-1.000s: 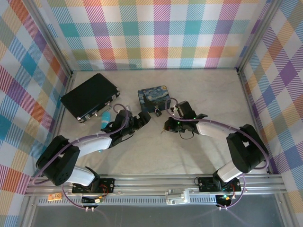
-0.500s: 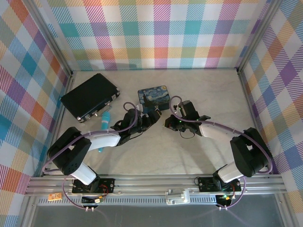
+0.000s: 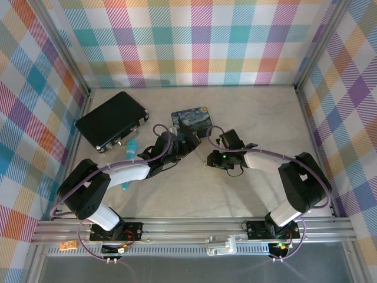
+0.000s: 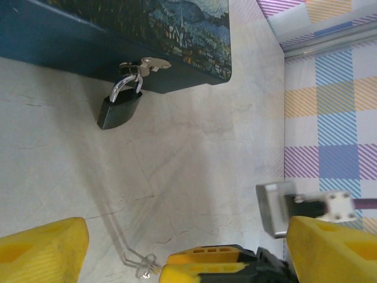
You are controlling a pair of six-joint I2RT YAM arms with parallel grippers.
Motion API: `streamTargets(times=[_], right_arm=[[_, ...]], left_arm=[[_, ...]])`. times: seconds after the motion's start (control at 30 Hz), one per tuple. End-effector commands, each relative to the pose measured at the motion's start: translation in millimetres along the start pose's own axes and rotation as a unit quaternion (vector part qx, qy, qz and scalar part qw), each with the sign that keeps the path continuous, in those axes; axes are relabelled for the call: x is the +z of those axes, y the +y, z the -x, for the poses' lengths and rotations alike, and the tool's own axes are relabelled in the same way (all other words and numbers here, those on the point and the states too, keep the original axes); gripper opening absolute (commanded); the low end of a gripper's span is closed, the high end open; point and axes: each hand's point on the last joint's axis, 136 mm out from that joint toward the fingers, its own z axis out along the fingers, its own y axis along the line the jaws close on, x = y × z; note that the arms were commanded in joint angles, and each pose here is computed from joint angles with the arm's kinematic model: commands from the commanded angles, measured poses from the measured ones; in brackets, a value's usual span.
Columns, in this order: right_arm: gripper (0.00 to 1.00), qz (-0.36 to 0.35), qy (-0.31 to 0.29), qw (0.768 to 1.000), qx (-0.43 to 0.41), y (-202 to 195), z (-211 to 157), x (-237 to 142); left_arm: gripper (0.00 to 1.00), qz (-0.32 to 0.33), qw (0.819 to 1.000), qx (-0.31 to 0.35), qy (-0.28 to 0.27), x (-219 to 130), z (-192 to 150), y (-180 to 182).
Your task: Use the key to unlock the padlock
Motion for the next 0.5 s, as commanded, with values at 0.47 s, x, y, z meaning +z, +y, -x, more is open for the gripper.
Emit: streamTargets(times=[0.47], right_arm=[[0.55,-0.103,-0.004,0.985,-0.141,25,2,-5]], left_arm=[[0.91,0.06,0.996,0.01,-0.063,-29,44,23]])
